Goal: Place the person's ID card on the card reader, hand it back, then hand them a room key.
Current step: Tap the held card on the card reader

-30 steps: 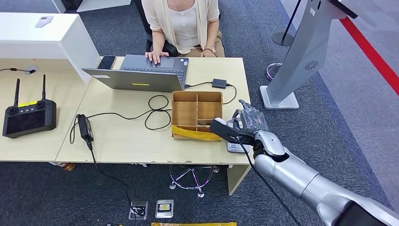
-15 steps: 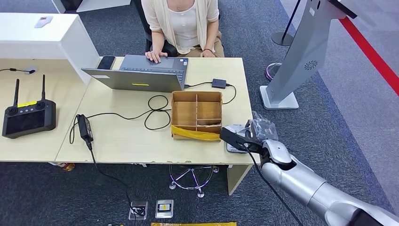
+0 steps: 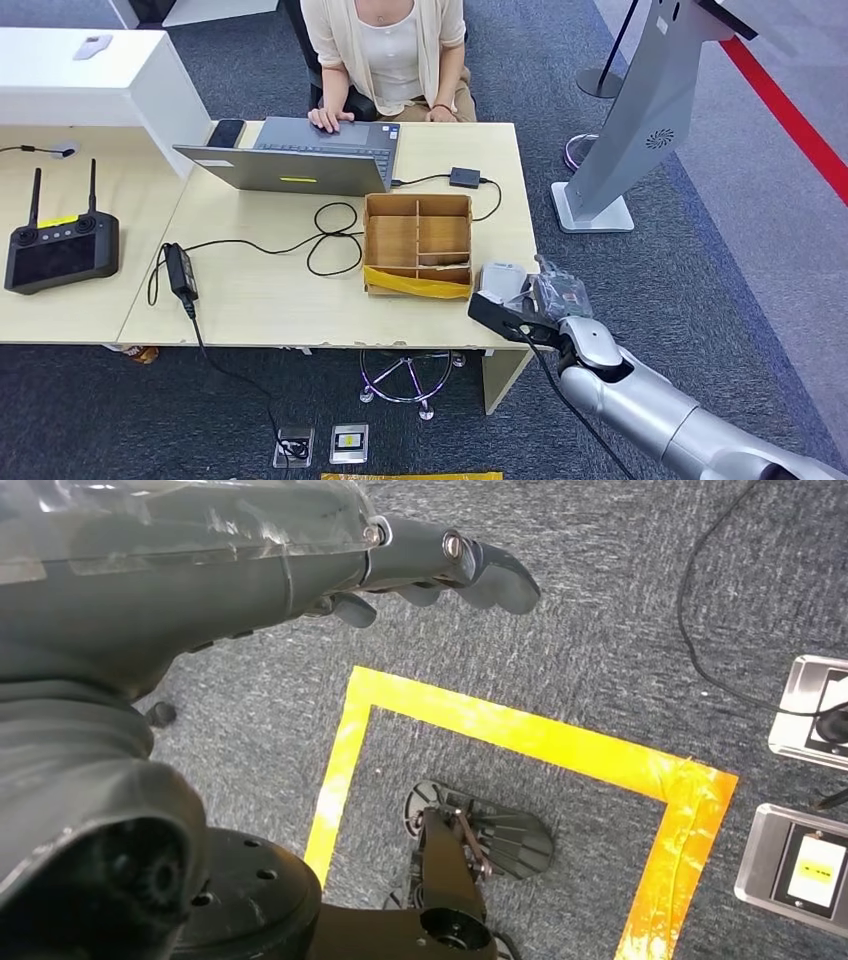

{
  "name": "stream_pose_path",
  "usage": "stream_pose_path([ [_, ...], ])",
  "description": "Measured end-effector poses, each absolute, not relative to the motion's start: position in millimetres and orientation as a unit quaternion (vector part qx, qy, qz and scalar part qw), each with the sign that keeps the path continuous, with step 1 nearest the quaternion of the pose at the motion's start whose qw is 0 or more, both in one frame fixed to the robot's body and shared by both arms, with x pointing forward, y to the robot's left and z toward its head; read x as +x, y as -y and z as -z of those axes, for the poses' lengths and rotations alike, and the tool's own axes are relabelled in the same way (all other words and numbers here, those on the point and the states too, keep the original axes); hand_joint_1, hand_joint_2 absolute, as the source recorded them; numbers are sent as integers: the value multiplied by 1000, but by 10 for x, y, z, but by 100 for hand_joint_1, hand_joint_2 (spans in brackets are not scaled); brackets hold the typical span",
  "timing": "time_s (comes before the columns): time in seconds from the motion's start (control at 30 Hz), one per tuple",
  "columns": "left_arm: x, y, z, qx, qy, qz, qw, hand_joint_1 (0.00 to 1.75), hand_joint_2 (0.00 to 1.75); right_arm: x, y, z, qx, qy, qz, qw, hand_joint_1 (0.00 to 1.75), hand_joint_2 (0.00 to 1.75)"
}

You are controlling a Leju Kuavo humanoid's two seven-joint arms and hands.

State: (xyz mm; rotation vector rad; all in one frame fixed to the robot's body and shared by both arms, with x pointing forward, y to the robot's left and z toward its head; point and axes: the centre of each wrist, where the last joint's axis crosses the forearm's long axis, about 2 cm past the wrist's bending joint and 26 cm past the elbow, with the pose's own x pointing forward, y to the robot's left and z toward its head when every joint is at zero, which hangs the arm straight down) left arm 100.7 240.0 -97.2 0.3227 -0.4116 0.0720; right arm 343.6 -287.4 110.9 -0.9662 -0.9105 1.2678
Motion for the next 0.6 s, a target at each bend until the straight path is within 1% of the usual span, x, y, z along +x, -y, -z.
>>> stream_pose_path([
  [0.6, 939, -2413, 988, 164, 196, -51, 966, 0, 0, 3366, 2813, -1049, -410, 404, -556, 600, 175, 175],
])
